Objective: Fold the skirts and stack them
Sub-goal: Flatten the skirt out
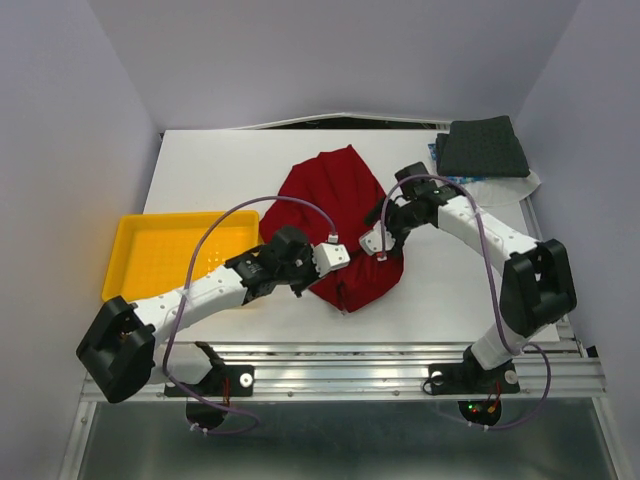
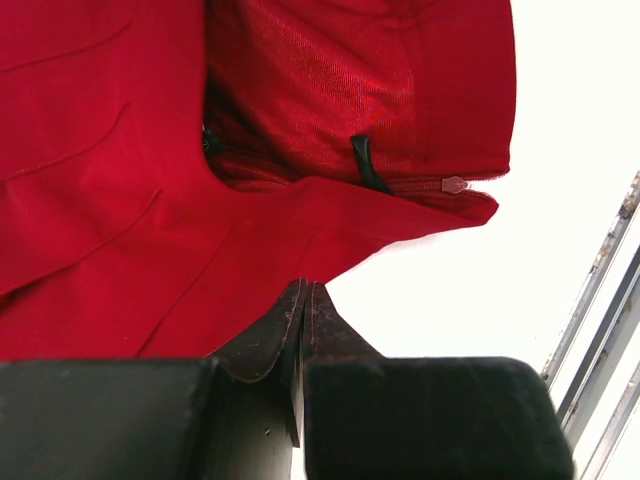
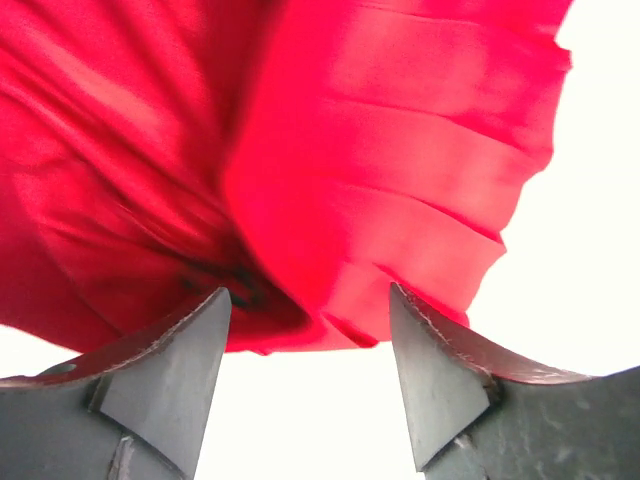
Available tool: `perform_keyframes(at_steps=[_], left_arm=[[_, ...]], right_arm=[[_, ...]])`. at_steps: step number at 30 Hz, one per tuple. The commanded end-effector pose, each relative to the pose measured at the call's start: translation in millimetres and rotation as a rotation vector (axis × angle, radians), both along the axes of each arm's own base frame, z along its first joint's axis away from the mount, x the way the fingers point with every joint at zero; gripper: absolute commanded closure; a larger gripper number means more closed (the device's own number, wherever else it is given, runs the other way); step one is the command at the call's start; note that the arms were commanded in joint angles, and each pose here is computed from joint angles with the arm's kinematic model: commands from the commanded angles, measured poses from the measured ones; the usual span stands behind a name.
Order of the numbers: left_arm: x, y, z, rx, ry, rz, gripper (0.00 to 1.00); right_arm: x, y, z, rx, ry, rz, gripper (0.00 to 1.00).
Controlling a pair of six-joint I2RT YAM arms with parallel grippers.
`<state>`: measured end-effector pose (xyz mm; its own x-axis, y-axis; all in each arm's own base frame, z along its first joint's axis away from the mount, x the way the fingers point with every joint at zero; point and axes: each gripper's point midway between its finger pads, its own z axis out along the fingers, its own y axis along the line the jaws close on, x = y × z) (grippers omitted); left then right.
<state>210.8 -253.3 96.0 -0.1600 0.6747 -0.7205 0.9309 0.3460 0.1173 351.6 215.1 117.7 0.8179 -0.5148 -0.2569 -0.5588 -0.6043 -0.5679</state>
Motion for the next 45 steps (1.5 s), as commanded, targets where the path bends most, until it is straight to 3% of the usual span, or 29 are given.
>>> perform_keyframes(at_steps=[1,8,17,29,37,42,45], left_arm=[[-0.2,-1.6,14.1,-0.035,-0.027,-0.017,0.89],[1.3,-0.3,19.7,-0.043,-0.030,-0.013,0.87],[10.5,5.4,28.0,-0.063,-0.037,0.025,0.86],[12.9,10.6,25.1,-0.066,-0.044,0.039,0.85],[14.0,13.1,24.4,-0.068,-0.052,0.045,0.85],[15.2,13.6,23.9,-0.068,-0.053,0.052,0.85],[15.5,14.0,25.0,-0.071,-0.056,0.054,0.85]], right_arm=[[11.0,-0.7,85.0,0.071,-0.174,-0.009,0.29],[52.2,-57.8,52.6,-0.120,-0.263,0.030,0.20],[68.8,-35.7,27.8,-0.074,-0.294,0.153,0.07],[51.7,-1.0,6.7,-0.065,-0.208,0.232,0.07],[35.8,3.3,1.0,-0.093,-0.204,0.308,0.12],[25.3,0.0,-8.9,-0.145,-0.218,0.378,0.31],[19.2,0.5,-15.4,-0.167,-0.216,0.419,0.33]])
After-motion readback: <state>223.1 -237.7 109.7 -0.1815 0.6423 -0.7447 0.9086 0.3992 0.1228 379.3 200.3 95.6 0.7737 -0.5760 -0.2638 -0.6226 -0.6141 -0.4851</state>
